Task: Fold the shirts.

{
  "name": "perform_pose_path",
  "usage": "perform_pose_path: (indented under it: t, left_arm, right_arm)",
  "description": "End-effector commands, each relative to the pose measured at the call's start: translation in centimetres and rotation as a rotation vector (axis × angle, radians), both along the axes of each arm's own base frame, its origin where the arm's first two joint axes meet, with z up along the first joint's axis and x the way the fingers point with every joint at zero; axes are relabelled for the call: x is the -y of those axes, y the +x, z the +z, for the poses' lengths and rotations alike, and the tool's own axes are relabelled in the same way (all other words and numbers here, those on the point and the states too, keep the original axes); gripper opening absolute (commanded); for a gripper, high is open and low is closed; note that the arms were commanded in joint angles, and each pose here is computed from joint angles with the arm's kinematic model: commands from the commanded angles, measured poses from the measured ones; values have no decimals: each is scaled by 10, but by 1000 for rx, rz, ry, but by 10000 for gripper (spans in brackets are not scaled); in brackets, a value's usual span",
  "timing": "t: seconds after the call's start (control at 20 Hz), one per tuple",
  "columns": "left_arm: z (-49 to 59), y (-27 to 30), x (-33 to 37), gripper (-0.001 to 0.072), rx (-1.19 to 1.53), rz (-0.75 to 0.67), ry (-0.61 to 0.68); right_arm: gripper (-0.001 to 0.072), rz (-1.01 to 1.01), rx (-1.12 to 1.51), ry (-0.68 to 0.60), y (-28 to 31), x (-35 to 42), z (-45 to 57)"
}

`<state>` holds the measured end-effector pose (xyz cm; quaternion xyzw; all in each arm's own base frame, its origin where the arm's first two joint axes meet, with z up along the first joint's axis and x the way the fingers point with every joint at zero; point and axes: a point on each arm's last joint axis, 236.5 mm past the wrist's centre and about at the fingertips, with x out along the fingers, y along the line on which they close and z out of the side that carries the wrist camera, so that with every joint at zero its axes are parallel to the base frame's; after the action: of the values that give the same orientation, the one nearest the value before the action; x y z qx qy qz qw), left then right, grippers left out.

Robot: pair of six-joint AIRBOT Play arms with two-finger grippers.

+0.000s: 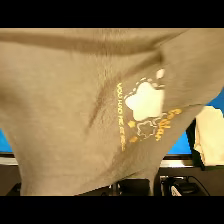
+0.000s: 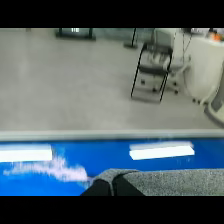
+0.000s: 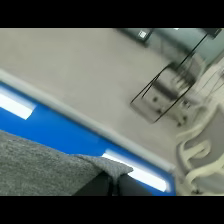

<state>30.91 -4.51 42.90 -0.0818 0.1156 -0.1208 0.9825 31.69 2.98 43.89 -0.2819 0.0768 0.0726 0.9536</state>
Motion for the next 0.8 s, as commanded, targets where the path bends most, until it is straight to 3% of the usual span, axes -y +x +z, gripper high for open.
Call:
perform_pose_path:
  t: [0.0, 0.15, 0.25, 0.5, 0.75]
  left_arm:
    - [-133, 57, -15, 24, -388, -4, -12]
    - [-255, 98, -24, 24, -654, 9, -78]
    - [-317, 127, -31, 24, -746, 37, -111]
    - [-395, 201, -27, 25, -780, 72, -287]
    - [-418, 254, -29, 25, -753, 74, -283]
  right_arm:
    - [25, -26, -528, -5, 57, -4, -146]
    - [25, -25, -874, -28, 110, -11, -273]
    - [25, -6, -941, -6, 151, -22, -336]
    - [26, -37, -807, 154, 241, -42, -404]
    - [25, -53, -565, 186, 302, -39, -404]
